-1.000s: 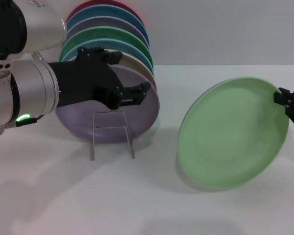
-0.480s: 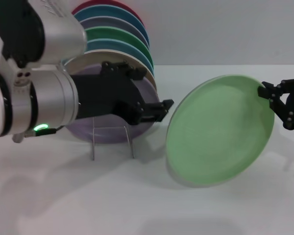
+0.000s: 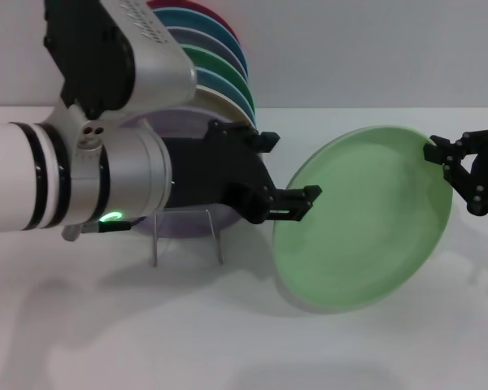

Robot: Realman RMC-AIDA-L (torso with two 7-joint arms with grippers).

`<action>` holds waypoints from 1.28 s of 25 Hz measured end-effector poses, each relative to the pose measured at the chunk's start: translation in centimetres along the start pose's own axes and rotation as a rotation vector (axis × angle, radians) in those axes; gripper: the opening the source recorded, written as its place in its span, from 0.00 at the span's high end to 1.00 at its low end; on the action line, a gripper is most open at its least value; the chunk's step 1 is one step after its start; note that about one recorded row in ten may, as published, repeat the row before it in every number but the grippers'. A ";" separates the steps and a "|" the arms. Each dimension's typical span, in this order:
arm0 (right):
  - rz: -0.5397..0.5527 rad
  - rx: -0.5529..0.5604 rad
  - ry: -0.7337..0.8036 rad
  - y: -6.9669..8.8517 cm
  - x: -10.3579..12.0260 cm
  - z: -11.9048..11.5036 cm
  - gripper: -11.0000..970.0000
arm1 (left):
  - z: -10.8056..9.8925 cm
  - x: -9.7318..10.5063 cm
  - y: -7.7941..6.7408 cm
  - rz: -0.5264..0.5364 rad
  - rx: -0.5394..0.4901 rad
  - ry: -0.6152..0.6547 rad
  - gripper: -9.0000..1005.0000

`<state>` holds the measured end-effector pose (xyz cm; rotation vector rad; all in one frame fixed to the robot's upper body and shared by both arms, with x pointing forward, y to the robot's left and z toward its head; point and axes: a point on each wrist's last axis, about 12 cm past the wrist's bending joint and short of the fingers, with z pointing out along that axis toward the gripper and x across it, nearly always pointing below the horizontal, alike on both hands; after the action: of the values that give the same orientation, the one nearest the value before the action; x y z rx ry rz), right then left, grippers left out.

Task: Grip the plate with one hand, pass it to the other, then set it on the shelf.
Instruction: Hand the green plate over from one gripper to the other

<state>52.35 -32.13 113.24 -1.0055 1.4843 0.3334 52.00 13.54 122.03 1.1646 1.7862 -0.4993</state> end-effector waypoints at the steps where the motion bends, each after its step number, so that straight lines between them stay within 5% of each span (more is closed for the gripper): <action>1: 0.000 -0.001 0.000 0.0 0.0 0.0 0.97 | 0.2 0.0 -0.1 0.001 0.007 0.002 0.21; 21: 0.000 -0.007 -0.003 0.0 -0.1 0.1 0.97 | 2.6 0.5 1.0 -0.007 0.000 0.025 0.21; 26: 0.000 -0.007 -0.005 0.0 -0.2 0.1 0.97 | 2.7 0.5 0.9 -0.005 0.003 0.029 0.41; 32: -0.001 -0.007 -0.005 -0.1 -0.2 0.1 0.97 | 2.6 0.4 1.0 -0.004 0.000 0.026 0.45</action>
<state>52.51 -32.03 113.47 -1.0098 1.4794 0.3402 54.06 12.33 120.48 1.1724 1.8112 -0.4886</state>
